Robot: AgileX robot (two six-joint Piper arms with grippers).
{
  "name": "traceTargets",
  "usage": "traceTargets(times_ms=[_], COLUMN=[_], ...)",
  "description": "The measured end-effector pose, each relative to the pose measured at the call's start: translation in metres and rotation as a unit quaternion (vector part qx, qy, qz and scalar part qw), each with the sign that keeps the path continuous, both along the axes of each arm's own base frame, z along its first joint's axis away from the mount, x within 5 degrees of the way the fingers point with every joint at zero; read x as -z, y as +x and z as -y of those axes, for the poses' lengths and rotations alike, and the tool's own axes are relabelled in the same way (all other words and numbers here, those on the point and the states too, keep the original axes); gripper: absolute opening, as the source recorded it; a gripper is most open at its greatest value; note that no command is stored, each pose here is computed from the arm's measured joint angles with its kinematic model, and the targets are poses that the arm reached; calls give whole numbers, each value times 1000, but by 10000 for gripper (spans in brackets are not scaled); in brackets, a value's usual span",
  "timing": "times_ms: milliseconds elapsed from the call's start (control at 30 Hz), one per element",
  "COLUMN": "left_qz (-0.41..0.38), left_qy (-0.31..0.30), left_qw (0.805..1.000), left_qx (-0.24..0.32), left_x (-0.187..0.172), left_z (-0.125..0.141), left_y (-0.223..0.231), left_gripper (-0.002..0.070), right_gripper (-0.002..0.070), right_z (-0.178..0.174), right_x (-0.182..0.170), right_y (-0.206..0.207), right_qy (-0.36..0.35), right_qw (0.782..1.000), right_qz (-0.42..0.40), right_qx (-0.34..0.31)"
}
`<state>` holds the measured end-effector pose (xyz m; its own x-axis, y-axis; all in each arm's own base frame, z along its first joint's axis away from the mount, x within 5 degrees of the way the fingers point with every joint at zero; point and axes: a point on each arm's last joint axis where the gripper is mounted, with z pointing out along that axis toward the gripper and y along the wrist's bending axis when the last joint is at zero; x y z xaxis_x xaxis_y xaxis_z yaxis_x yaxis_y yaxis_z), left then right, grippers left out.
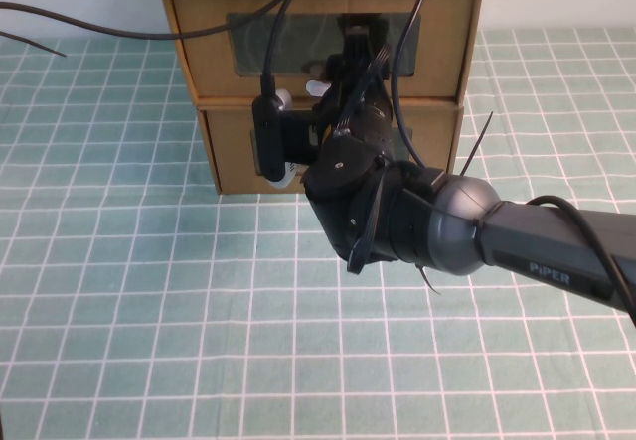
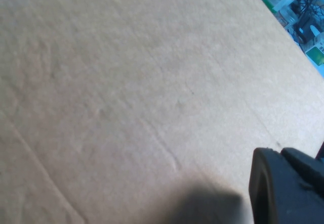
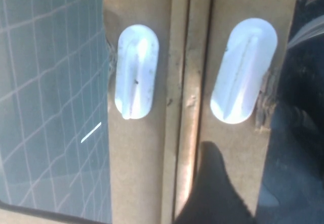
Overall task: Open the shoe box
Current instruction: 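Pull the top drawer of the cardboard box fully open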
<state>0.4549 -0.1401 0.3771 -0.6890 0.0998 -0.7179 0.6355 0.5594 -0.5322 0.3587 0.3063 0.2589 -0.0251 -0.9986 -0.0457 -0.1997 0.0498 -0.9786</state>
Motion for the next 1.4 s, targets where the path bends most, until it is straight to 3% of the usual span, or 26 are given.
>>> traceTargets(times_ms=[733, 1100, 1233, 1400], left_qz=[0, 0, 1, 4], left_qy=[0, 0, 1, 2], left_qw=[1000, 1000, 1000, 1000], left_qx=[-1, -1, -1, 1], left_x=[0, 0, 0, 0], left_z=[-1, -1, -1, -1], left_y=[0, 1, 1, 1], left_gripper=[-6, -6, -6, -6], right_gripper=[384, 380, 327, 162], right_z=[-7, -12, -13, -12], right_x=[1, -6, -6, -1], right_y=[0, 1, 1, 5], right_qy=[8, 63, 66, 66], right_qw=[999, 997, 996, 996], right_qz=[-11, -12, -15, -22], right_qx=[-34, -41, -51, -54])
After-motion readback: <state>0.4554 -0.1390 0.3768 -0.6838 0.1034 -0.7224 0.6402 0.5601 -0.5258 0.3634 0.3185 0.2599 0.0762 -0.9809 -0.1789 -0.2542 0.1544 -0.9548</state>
